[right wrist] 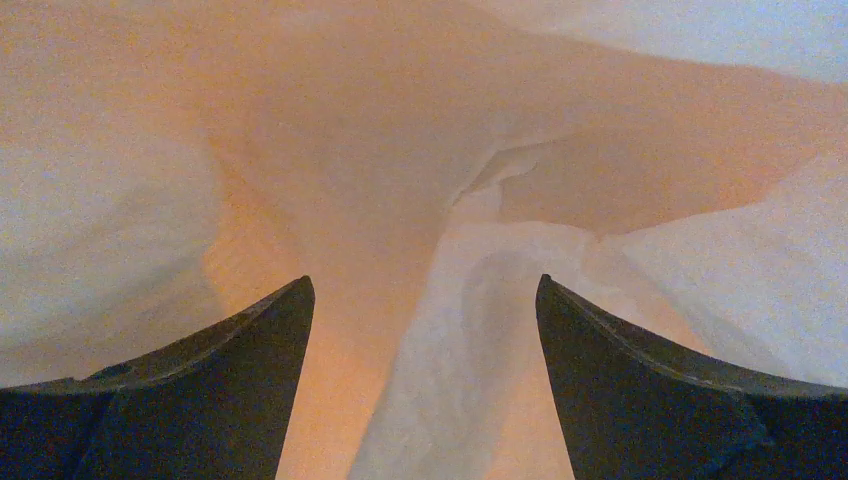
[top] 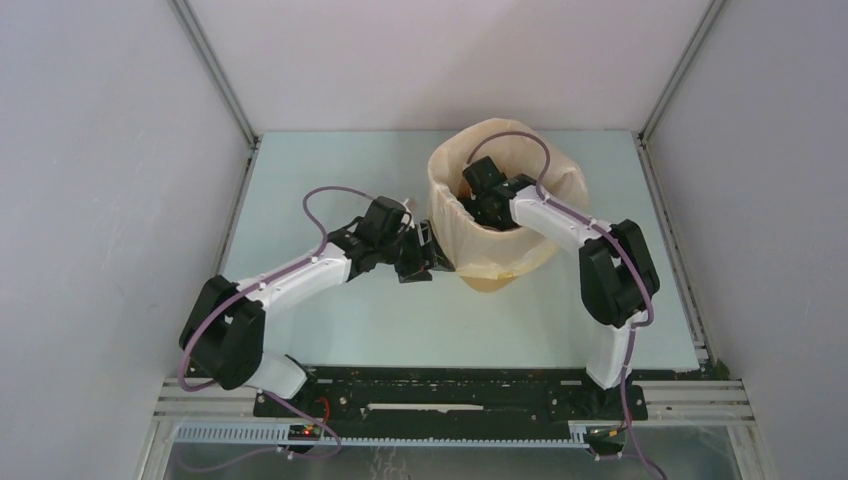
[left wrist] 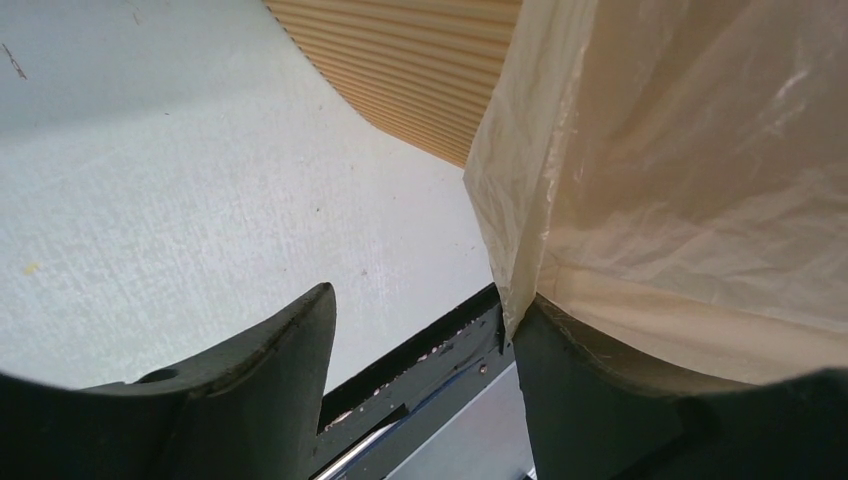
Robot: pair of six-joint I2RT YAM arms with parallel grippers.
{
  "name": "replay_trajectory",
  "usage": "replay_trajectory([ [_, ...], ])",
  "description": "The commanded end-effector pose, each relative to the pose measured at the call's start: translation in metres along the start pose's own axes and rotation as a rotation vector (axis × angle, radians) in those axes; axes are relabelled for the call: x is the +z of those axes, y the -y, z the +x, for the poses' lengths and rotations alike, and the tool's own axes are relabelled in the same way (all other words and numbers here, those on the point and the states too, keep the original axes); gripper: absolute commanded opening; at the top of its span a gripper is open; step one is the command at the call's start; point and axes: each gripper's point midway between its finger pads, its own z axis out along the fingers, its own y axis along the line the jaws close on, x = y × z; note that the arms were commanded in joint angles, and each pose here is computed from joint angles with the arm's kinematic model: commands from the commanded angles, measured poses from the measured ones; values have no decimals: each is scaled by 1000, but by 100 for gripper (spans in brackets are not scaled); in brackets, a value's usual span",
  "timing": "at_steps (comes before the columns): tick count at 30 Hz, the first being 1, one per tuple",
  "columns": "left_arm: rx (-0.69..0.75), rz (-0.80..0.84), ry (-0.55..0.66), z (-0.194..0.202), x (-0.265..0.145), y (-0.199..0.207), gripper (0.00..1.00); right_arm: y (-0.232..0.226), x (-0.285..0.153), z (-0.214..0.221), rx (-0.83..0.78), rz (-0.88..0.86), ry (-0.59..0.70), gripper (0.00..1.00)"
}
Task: Put the trash bags into the trash bin
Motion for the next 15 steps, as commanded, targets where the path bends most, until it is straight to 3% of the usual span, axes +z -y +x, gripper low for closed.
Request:
replay_trajectory([
  [1,35,16,32,-10,-2,13,69,-4,-61,-47,3,27,180,91],
  [15,98,5,109,-16,-29,17,79,-2,-178,-64,17,-30,374,92],
])
